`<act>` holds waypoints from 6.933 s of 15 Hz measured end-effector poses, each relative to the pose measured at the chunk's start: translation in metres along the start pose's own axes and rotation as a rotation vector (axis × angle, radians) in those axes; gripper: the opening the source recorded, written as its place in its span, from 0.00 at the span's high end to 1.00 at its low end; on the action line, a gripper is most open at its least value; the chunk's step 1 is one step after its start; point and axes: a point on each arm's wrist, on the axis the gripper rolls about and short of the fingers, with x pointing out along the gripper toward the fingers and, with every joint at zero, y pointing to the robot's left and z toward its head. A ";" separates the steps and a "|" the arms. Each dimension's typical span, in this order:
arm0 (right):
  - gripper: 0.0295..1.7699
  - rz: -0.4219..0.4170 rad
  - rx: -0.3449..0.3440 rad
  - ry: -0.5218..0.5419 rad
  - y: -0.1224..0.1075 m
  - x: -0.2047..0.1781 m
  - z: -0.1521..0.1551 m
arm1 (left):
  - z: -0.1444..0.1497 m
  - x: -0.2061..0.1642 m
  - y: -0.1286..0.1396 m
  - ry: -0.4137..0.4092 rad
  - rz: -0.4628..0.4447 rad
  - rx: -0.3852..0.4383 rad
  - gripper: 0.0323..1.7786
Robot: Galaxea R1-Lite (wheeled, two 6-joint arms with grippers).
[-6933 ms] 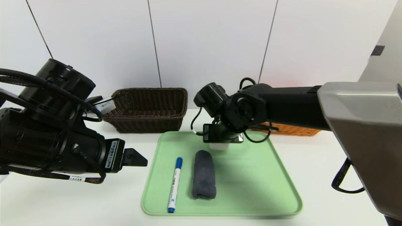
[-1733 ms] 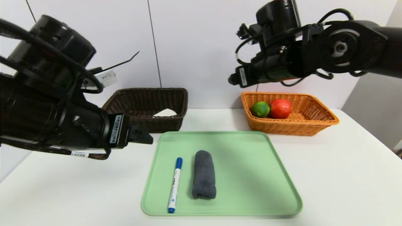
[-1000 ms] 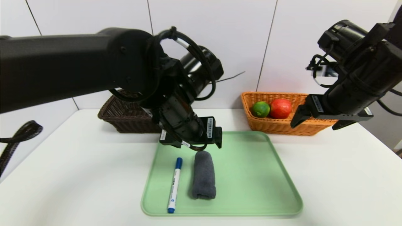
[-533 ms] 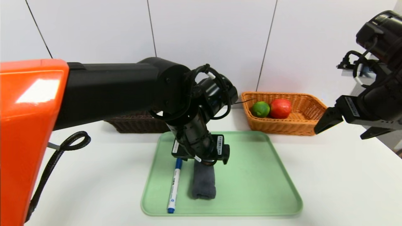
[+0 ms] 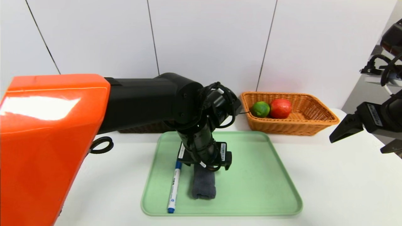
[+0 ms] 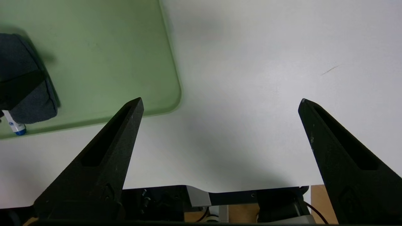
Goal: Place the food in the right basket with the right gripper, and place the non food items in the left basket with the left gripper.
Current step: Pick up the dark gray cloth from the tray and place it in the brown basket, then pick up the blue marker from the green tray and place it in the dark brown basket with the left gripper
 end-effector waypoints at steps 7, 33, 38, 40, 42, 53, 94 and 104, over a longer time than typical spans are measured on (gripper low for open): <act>0.04 0.001 -0.041 0.026 -0.005 0.008 -0.018 | -0.001 0.010 -0.001 0.020 0.012 0.001 0.05; 0.03 -0.028 -0.195 -0.416 -0.017 0.031 -0.044 | -0.003 0.019 -0.001 0.042 0.031 0.008 0.36; 0.03 -0.031 -0.197 -0.406 -0.018 0.033 -0.045 | -0.004 0.022 -0.001 0.046 0.035 0.011 0.87; 0.03 -0.032 -0.198 -0.404 -0.017 0.034 -0.045 | -0.003 0.020 -0.002 0.040 0.030 0.012 0.87; 0.03 -0.032 -0.199 -0.400 -0.018 0.035 -0.045 | -0.002 0.013 -0.002 0.021 0.010 0.012 0.87; 0.03 -0.036 -0.198 -0.384 -0.017 0.040 -0.046 | 0.039 -0.107 0.059 -0.374 -0.134 -0.082 0.87; 0.03 -0.014 -0.189 -0.439 -0.012 0.046 -0.037 | 0.093 -0.101 0.144 -0.630 0.123 -0.145 0.13; 0.03 -0.021 -0.167 -0.416 -0.013 0.052 -0.039 | -0.022 -0.096 0.036 -0.048 -0.012 -0.149 0.07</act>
